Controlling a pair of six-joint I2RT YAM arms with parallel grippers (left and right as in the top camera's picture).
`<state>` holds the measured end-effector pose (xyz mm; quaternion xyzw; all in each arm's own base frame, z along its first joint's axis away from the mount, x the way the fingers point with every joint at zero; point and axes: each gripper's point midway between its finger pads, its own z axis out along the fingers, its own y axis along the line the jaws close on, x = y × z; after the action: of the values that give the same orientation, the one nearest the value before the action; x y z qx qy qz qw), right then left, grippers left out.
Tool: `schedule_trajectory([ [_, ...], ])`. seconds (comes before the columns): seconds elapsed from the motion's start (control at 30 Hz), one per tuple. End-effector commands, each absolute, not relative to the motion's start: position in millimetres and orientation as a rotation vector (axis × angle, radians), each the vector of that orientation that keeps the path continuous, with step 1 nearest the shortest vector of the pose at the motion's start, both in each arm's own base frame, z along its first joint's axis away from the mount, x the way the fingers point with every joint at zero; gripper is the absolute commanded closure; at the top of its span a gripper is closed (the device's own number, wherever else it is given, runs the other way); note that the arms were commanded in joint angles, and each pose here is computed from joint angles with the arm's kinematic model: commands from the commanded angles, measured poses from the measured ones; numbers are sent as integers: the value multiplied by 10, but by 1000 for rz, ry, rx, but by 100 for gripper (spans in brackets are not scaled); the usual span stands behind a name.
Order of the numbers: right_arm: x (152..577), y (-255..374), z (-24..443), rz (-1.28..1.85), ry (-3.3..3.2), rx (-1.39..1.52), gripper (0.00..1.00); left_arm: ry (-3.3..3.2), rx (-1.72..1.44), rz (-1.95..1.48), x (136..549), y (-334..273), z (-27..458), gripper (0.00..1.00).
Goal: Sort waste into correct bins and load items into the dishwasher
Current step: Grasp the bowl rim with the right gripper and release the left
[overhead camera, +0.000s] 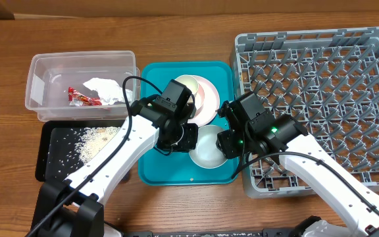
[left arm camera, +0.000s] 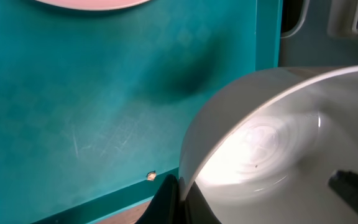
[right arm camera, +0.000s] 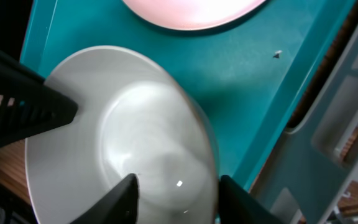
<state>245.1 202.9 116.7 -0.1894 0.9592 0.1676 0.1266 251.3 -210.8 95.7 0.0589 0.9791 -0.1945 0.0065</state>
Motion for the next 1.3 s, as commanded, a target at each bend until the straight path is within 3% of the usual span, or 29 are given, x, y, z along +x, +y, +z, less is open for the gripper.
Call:
schedule_trajectory([
  [0.0,2488,2080,1233,511,2772,-553,65,3005,233,-696,2555,-2199,1139,96],
  [0.1,2493,2083,1236,512,2769,-552,73,3006,236,-699,2552,-2201,1140,96],
  [0.53,2549,2072,1244,486,2749,-545,83,3006,258,-785,2504,-2281,1181,96],
  [0.7,2604,2078,1260,475,2726,-538,96,2994,266,-818,2509,-2319,1203,96],
  [0.9,2693,2022,1264,409,2702,-517,96,2984,270,-829,2523,-2335,1213,96],
  [1.03,2826,1929,1280,307,2662,-483,96,2964,263,-837,2576,-2337,1225,83],
  [1.2,3063,1856,1372,204,2568,-427,96,2910,241,-877,2716,-2340,1288,48],
  [1.27,3167,1835,1428,169,2523,-401,96,2886,233,-917,2767,-2350,1334,41],
])
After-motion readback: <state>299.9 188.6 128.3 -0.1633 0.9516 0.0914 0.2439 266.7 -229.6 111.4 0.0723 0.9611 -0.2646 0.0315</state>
